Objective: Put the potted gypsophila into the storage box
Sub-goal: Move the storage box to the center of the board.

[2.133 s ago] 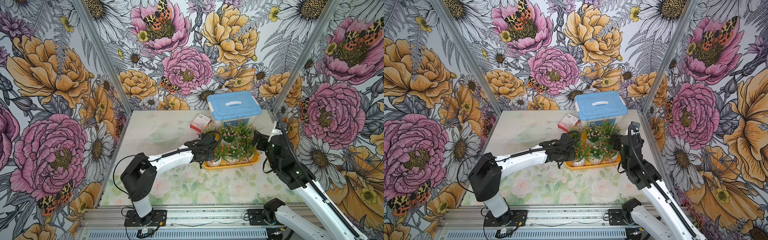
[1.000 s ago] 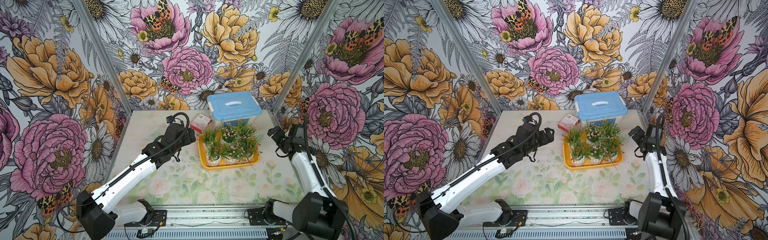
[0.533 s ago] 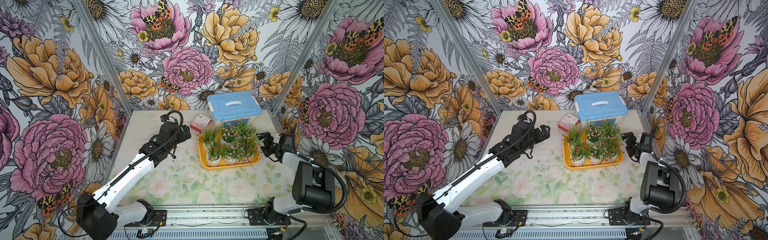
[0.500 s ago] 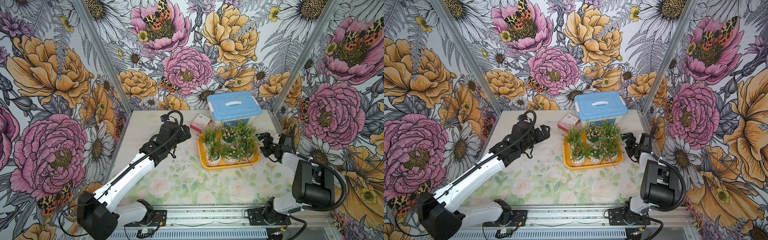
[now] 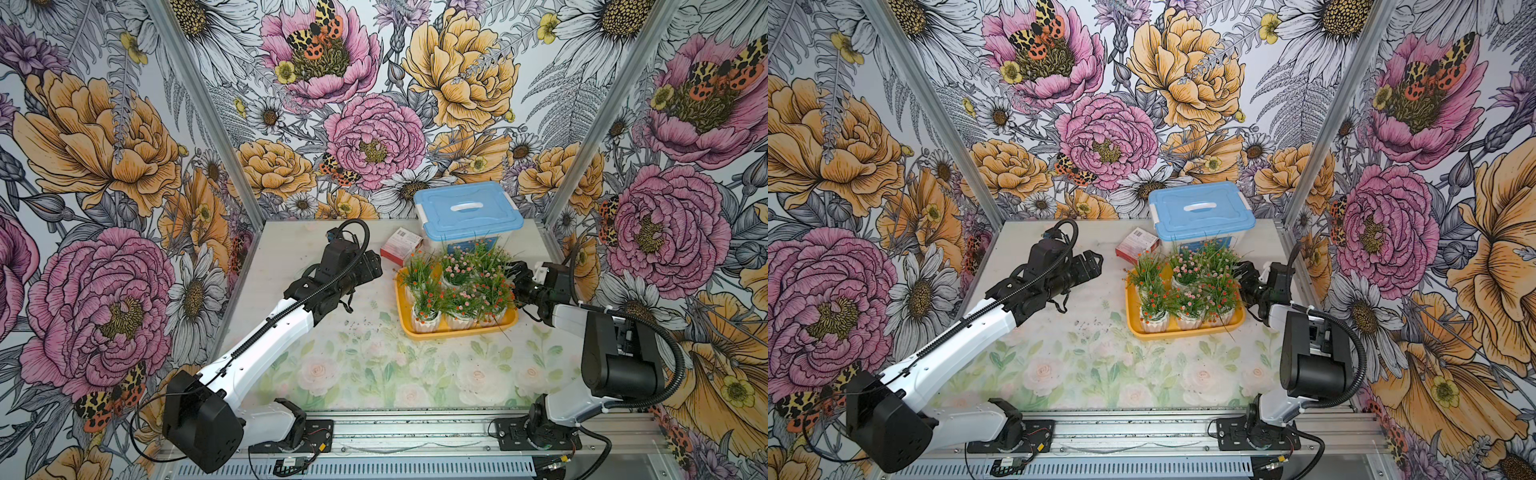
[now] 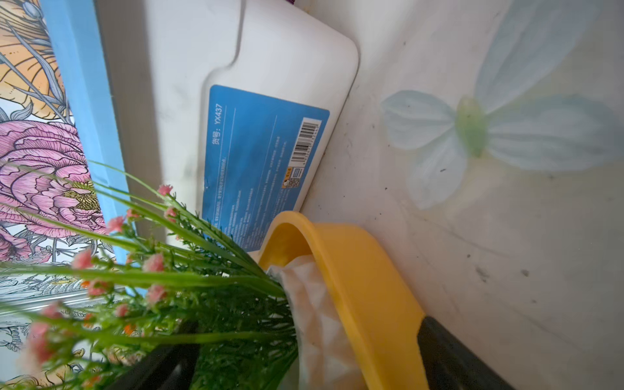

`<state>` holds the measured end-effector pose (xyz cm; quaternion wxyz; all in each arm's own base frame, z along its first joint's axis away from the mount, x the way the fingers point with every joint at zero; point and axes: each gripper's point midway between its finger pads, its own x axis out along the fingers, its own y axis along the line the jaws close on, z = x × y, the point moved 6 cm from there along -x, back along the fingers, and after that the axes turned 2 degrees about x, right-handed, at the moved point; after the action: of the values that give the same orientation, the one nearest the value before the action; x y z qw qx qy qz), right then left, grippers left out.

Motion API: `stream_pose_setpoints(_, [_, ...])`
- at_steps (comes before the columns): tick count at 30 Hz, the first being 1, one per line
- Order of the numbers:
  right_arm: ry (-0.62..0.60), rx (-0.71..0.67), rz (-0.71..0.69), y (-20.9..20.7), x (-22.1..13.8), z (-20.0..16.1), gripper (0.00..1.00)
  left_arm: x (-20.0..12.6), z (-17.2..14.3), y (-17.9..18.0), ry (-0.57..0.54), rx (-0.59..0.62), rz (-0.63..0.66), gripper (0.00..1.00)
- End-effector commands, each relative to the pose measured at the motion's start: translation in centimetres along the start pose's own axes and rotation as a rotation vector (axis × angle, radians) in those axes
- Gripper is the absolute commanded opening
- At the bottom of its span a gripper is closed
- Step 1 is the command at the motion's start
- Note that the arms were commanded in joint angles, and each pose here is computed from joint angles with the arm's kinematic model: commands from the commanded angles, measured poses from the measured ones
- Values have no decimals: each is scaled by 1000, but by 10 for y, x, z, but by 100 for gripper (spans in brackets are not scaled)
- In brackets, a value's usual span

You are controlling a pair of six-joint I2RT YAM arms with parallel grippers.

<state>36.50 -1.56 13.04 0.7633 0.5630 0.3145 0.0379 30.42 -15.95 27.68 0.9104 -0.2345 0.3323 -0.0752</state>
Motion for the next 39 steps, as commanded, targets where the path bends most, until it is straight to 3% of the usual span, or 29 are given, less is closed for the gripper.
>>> stream_pose_setpoints(1, [66,-13,65,11,8,-17,99,-2,4,-4,-5,-22,-33,84])
stream_pose_setpoints(19, [241,-142,149,50,42,-80,99,-13,-19,49,-38,-157,115,85])
stream_pose_setpoints(35, [397,-250,183,73,64,-138,100,-3,-27,110,-32,-277,284,85])
stream_pose_setpoints(39, [408,-262,161,69,64,-141,99,6,-31,127,13,-293,320,85])
